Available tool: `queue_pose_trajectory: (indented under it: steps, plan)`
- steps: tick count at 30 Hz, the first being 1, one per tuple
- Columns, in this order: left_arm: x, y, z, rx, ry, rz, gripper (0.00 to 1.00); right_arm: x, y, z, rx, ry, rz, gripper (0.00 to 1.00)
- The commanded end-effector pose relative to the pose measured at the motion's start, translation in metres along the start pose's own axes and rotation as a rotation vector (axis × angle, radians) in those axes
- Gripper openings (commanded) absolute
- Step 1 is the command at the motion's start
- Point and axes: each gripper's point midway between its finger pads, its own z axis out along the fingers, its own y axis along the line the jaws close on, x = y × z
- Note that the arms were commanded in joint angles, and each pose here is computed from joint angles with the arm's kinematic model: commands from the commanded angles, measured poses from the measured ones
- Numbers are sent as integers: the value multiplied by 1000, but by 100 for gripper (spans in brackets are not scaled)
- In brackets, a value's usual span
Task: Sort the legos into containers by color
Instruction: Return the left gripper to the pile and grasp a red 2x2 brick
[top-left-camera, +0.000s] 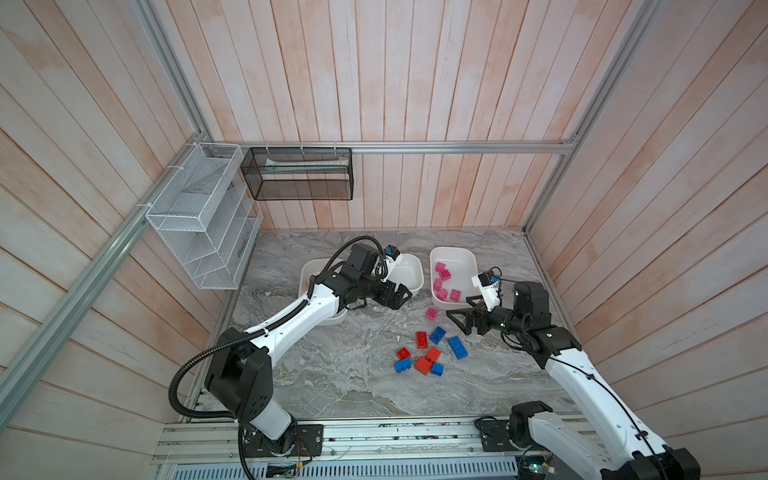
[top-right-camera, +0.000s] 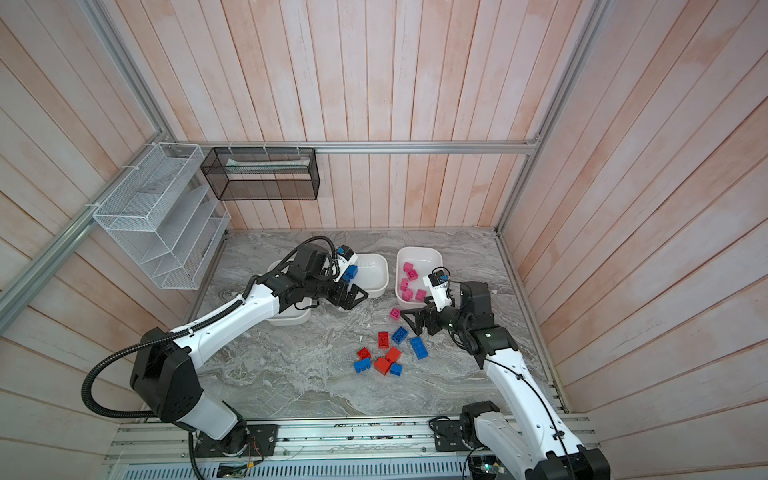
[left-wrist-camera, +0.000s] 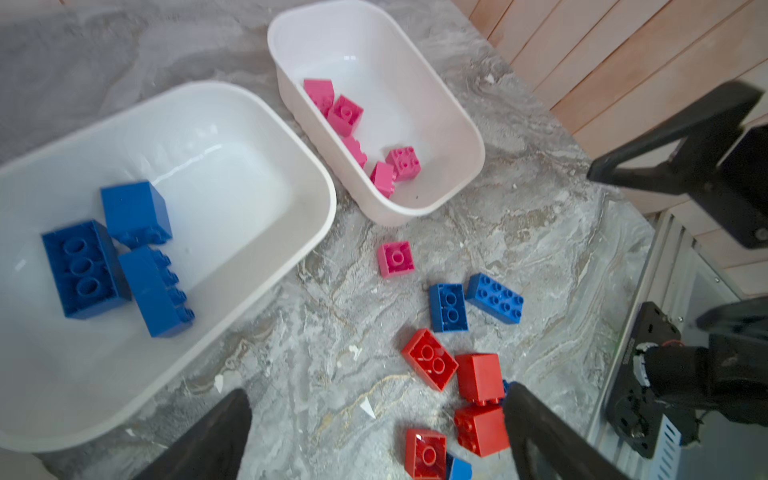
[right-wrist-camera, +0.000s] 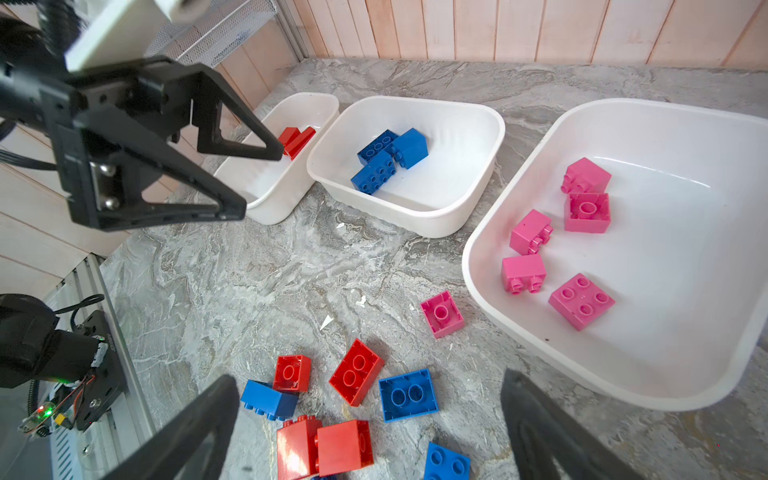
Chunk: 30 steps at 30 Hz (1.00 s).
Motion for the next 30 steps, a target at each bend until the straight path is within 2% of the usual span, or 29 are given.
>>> queue_pose_trajectory:
  steps: [1,9,17,23,30]
  plan:
    - [29,-12,-9,-12,41,-29,97,-9,3,-1,2,-10,-36,98]
    - [85,-5,19,-123,135,-65,90,-7,6,1,-7,-1,-36,98]
    - [129,-15,52,-90,272,13,79,-4,6,0,1,3,-37,98]
    - [148,-28,66,-62,345,64,77,-2,6,0,2,6,-34,98]
    - [156,-33,70,-42,366,83,76,-3,5,0,6,7,-34,98]
